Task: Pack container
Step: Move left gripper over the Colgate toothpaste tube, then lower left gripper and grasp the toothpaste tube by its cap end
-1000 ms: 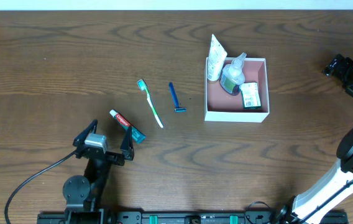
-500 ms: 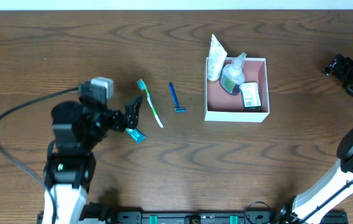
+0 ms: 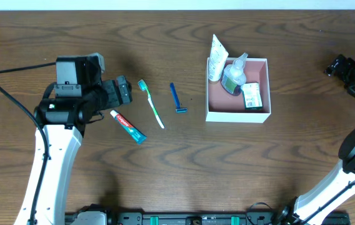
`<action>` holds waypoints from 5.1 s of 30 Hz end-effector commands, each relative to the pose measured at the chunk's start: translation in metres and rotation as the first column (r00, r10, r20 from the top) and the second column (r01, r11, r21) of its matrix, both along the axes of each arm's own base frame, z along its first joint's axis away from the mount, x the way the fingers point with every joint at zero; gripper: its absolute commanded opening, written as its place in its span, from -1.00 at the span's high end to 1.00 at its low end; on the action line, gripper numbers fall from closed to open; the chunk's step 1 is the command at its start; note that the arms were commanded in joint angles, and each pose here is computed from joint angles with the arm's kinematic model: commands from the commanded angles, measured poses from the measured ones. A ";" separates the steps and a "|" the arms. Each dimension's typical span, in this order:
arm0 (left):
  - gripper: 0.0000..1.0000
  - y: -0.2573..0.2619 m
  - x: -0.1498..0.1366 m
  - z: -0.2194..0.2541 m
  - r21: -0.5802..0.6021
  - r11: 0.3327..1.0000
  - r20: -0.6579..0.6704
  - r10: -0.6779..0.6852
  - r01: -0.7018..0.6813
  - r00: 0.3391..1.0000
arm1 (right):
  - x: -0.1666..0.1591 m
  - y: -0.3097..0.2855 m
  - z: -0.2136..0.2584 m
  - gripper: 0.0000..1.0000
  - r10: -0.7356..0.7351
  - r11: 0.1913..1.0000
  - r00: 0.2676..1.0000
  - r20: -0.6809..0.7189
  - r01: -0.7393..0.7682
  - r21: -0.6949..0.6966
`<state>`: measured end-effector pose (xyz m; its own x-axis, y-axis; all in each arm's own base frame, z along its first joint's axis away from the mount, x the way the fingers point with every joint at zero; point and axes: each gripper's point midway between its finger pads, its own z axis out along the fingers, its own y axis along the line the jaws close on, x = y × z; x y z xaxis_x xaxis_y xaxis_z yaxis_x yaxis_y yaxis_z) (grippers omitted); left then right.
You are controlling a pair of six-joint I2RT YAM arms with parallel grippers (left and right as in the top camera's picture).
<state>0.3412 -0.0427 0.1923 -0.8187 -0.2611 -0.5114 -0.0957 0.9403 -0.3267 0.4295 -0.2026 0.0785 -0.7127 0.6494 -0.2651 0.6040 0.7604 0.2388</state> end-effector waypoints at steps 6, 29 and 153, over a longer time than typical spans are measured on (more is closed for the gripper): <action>-0.96 0.043 -0.024 -0.043 0.087 0.880 -0.229 0.474 -0.468 0.850 | -0.001 -0.001 0.010 -0.98 -0.014 1.000 1.000 0.016 0.014 -0.007; -0.96 0.020 -0.038 -0.133 0.213 0.827 -0.506 0.549 -0.521 0.665 | -0.001 -0.001 0.010 -0.98 -0.014 1.000 1.000 0.016 0.014 -0.007; -0.05 0.020 -0.038 -0.159 0.183 0.838 -0.470 0.534 -0.514 0.702 | -0.001 -0.001 0.010 -0.99 -0.014 1.000 1.000 0.016 0.014 -0.007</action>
<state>0.2984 -0.0236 0.0268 -0.6898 -0.7190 -0.0852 -0.7169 0.6947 -0.0584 0.4295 -0.2026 0.0785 -0.7127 0.6494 -0.2651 0.6040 0.7604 0.2388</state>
